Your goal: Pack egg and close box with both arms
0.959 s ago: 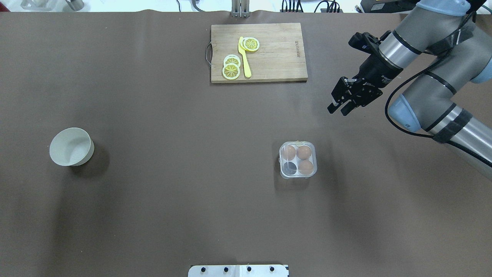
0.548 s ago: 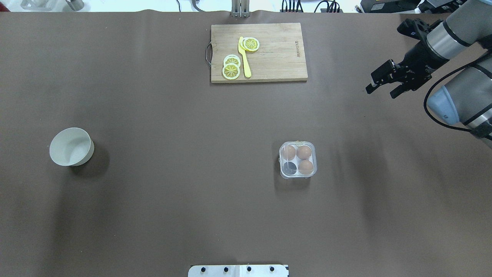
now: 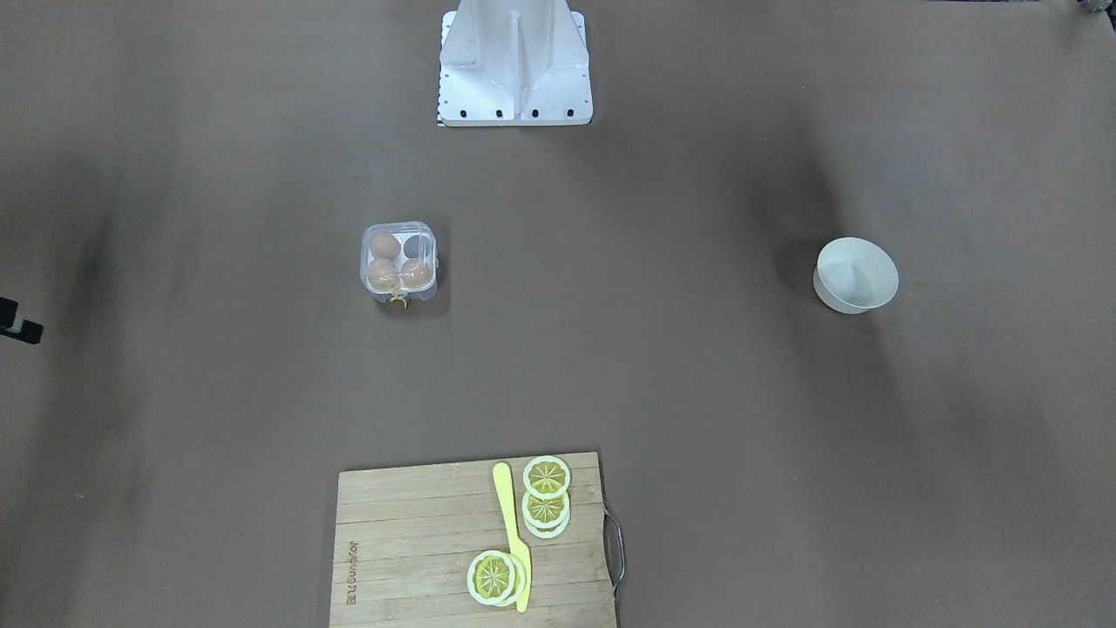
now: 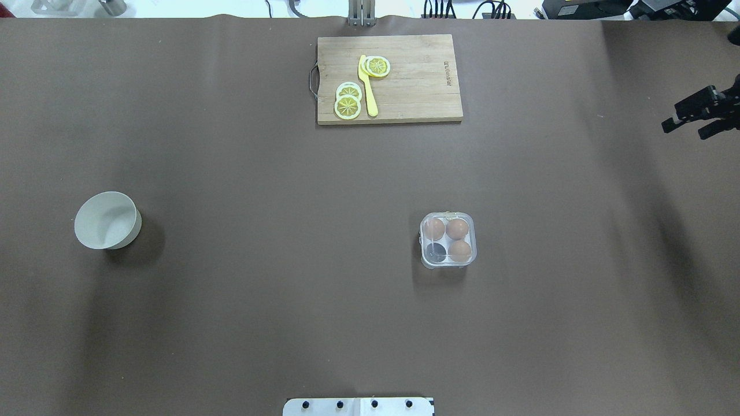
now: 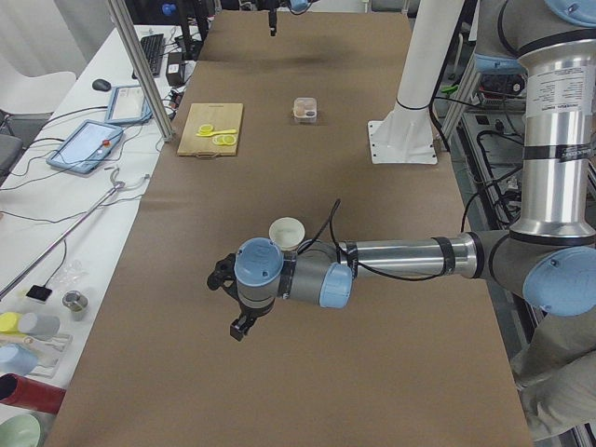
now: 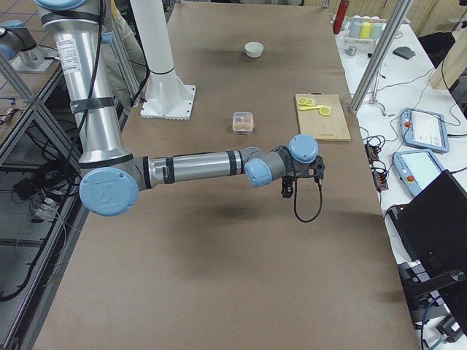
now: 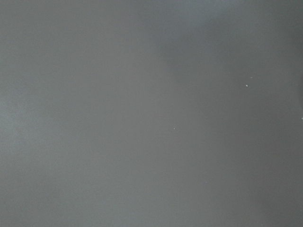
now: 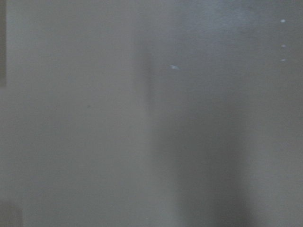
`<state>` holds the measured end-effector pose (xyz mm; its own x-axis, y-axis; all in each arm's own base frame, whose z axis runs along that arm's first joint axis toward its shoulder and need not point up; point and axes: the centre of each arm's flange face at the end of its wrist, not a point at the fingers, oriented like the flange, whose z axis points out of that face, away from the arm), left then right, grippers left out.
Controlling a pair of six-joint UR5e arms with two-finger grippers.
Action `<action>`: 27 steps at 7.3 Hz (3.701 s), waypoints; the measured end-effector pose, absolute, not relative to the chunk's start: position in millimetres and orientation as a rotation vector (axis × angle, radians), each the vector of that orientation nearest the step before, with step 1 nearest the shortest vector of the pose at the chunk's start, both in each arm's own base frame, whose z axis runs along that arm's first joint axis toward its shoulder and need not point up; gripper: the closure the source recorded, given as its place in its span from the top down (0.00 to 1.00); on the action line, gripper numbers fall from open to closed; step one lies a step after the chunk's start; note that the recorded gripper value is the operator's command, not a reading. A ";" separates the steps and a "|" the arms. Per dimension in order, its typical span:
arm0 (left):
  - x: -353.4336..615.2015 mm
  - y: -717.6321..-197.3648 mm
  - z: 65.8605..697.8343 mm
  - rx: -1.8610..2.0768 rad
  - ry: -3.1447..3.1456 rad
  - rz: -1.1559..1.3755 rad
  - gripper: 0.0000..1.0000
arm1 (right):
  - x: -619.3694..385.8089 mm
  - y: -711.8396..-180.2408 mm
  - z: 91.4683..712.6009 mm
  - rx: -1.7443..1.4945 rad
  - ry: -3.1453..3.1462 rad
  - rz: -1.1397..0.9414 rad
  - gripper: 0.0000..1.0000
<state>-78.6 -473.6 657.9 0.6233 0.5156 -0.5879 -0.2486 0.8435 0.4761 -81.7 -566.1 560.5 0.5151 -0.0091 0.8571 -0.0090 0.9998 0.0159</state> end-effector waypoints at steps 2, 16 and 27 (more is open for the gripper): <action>-78.7 -479.7 653.7 0.372 0.782 0.462 0.97 | -36.9 -553.0 608.8 0.036 -0.970 0.034 0.99; -98.7 -481.6 694.3 0.280 0.795 0.379 0.97 | 52.6 -534.5 710.0 -0.019 -0.611 0.016 1.00; -104.0 -490.4 687.6 0.285 0.791 0.365 0.97 | 57.0 -479.5 658.2 -0.050 -0.764 0.061 1.00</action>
<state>-104.0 -490.4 687.6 0.6463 0.4211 -0.6363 -0.2107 0.9000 0.3816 57.0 -479.5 658.2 0.7207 0.0735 0.6893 -0.0371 0.9970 -0.0675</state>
